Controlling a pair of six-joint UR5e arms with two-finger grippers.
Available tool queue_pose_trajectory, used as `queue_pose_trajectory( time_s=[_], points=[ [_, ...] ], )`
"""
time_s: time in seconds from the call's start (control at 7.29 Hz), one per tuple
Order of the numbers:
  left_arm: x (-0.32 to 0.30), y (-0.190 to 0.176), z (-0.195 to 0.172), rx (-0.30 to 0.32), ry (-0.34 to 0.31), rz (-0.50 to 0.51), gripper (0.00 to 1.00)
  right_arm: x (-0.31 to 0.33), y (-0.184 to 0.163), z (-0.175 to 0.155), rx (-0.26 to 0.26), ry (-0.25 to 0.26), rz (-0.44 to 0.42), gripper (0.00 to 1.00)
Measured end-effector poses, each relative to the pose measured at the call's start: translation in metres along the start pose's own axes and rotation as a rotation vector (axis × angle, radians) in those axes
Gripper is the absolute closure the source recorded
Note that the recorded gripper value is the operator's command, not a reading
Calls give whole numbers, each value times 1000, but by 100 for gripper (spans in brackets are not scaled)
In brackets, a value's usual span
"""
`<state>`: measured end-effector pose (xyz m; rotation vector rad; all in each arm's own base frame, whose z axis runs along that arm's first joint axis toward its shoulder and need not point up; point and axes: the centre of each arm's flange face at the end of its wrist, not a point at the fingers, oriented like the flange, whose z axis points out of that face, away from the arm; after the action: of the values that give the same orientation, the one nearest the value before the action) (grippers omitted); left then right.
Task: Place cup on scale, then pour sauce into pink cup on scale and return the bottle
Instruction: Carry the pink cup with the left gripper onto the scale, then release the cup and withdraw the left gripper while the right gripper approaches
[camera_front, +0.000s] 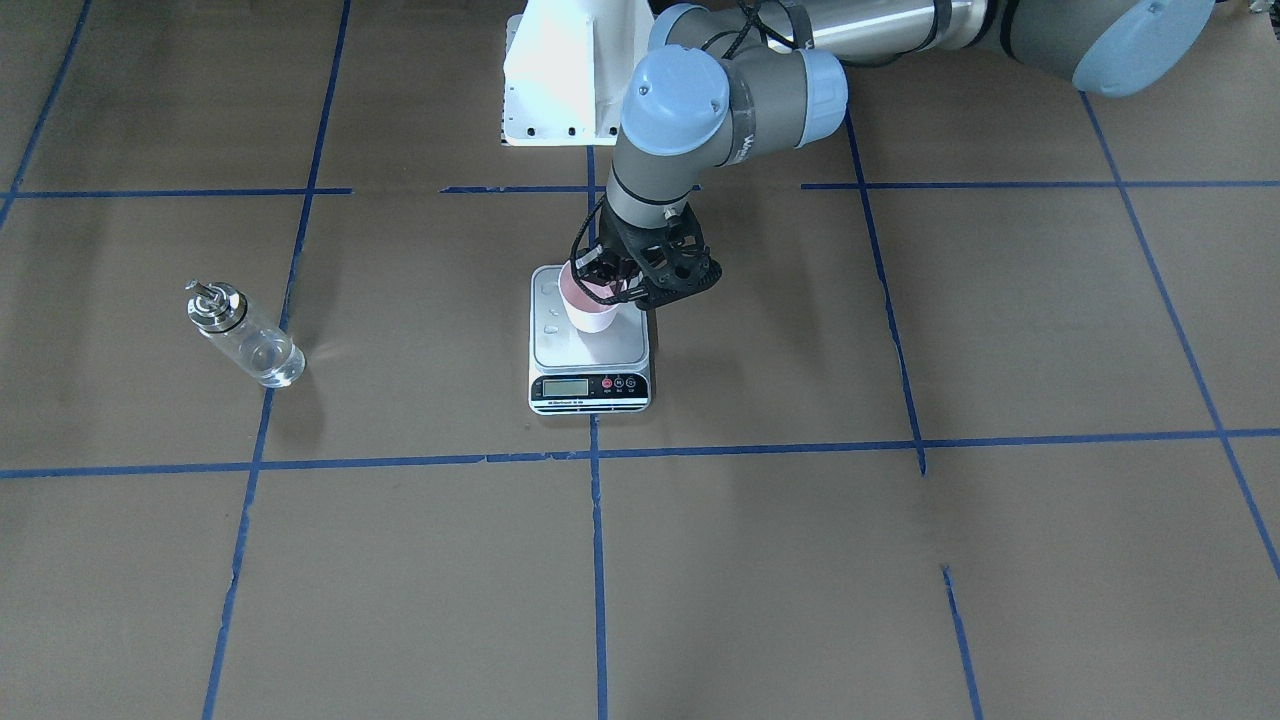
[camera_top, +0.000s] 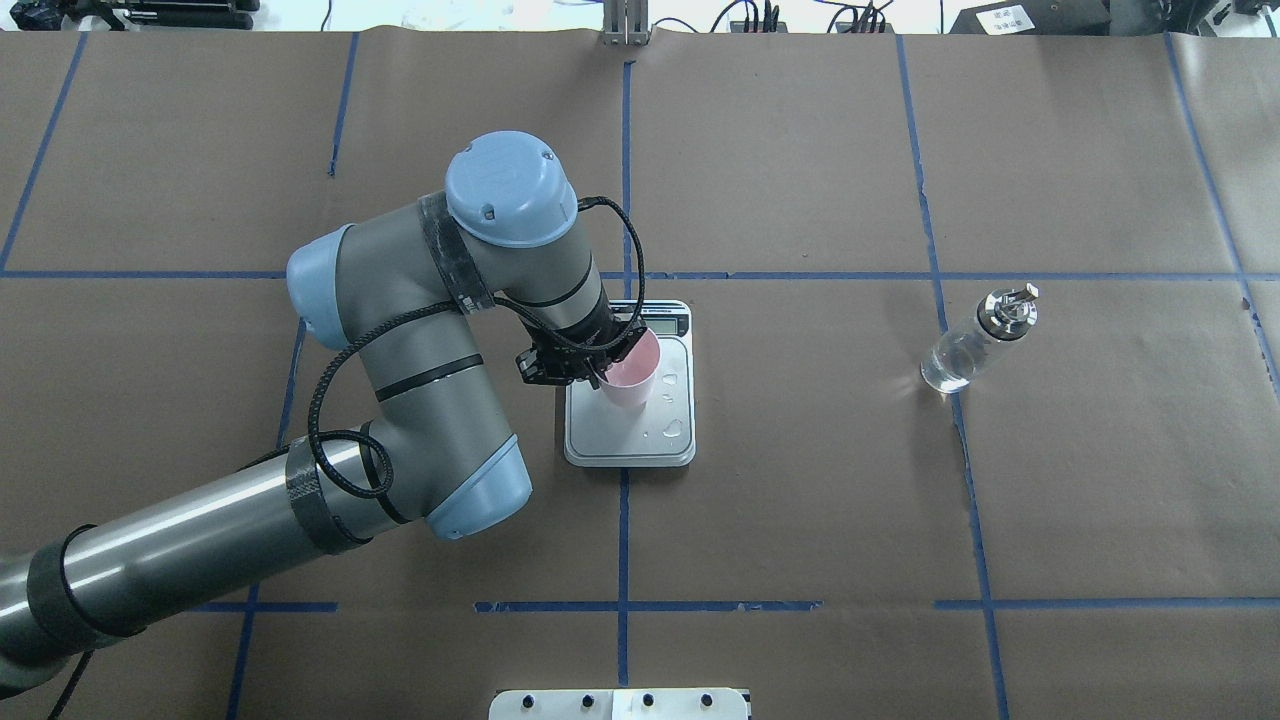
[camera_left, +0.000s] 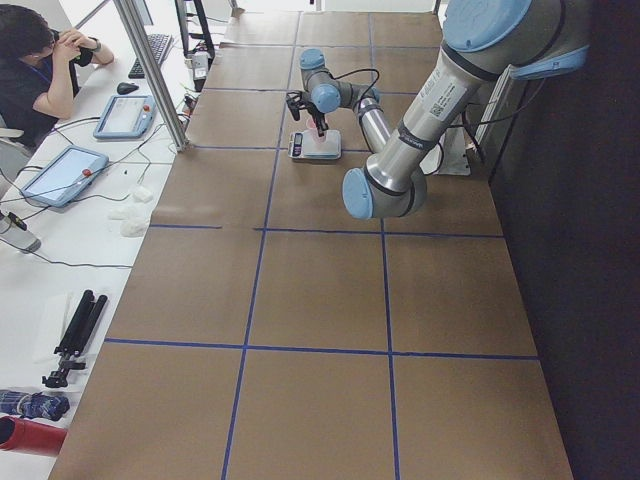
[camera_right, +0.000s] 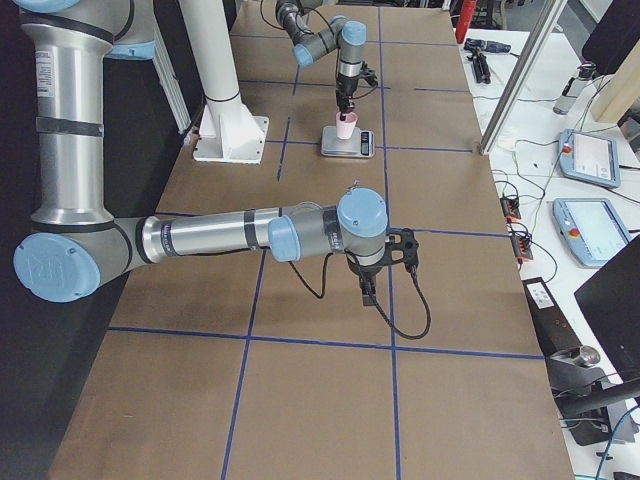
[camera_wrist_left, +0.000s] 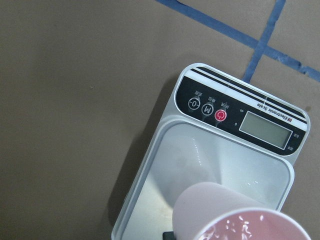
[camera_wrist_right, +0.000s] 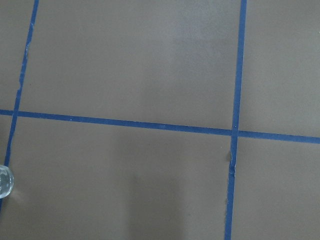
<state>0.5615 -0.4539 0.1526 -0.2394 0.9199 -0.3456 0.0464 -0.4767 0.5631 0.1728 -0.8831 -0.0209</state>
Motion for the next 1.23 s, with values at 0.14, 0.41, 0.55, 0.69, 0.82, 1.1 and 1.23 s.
queue_pose_trajectory(
  time_s=[0.14,0.41,0.55,0.69,0.82,1.1,1.23],
  points=[
    [1,-1,5,-2,1,2,1,-2,0,-1,2,0,-2,0],
    [0,-1,6,-2,4,11,0,-15,0,-12,18,-4,24,0],
    [0,0,1,0,13,16,0,-34,4,-21,31,-10,51,0],
    [0,1,-7,3,26,21,0,-65,17,-31,35,-20,84,0],
    [0,0,-16,8,38,24,0,-105,32,-40,33,-36,120,0],
    [-18,-2,-33,16,62,45,0,-179,61,-52,14,-72,169,0],
    [-33,-2,-45,20,77,58,0,-209,74,-55,1,-82,179,0]
  ],
)
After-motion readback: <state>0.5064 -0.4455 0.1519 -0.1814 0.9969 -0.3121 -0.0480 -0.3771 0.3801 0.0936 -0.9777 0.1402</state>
